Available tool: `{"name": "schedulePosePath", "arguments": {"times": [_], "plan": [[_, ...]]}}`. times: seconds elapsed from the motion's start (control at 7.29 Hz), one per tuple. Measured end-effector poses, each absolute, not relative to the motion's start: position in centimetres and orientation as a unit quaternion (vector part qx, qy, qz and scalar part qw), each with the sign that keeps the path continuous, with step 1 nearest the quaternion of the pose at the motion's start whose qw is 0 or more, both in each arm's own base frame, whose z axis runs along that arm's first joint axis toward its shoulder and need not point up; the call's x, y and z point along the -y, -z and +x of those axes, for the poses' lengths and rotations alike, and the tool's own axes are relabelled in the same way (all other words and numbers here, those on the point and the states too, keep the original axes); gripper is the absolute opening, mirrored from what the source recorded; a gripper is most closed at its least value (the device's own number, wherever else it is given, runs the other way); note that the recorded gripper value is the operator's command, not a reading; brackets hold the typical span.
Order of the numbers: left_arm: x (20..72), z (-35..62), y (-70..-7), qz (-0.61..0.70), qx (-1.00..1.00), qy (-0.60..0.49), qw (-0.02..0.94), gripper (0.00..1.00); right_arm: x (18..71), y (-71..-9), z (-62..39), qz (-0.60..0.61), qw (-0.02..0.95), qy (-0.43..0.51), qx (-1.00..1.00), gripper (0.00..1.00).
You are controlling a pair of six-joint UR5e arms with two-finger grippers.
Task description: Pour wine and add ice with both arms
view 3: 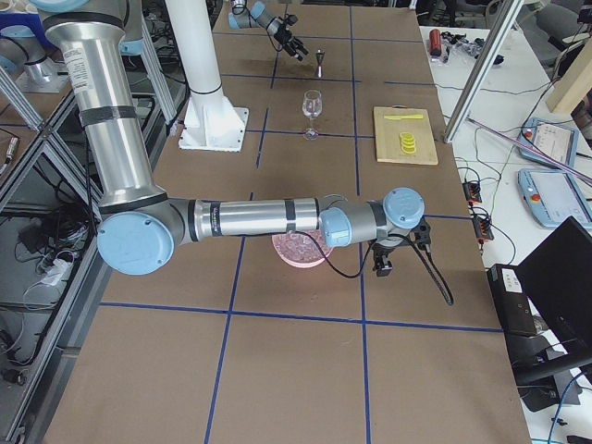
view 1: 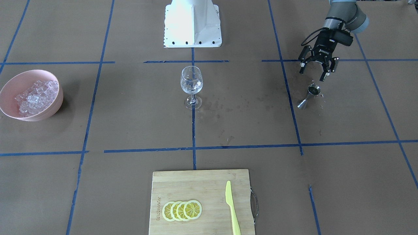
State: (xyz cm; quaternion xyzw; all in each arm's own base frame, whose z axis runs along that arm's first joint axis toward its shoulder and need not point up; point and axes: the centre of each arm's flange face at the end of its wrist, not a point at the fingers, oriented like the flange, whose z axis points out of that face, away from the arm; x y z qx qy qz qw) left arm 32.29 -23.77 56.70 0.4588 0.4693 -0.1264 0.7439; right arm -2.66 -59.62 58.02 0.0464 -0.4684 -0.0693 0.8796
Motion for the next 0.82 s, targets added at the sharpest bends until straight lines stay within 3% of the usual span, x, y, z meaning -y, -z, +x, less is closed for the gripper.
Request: {"name": "schedulePosePath", "arguments": {"times": [0.82], "plan": [[24.6,34.4,-56.5,0.533,-0.407,0.138,0.729,0.98,59.4,-58.4,-2.6,0.044,0.880,0.068,0.468,1.00]]}}
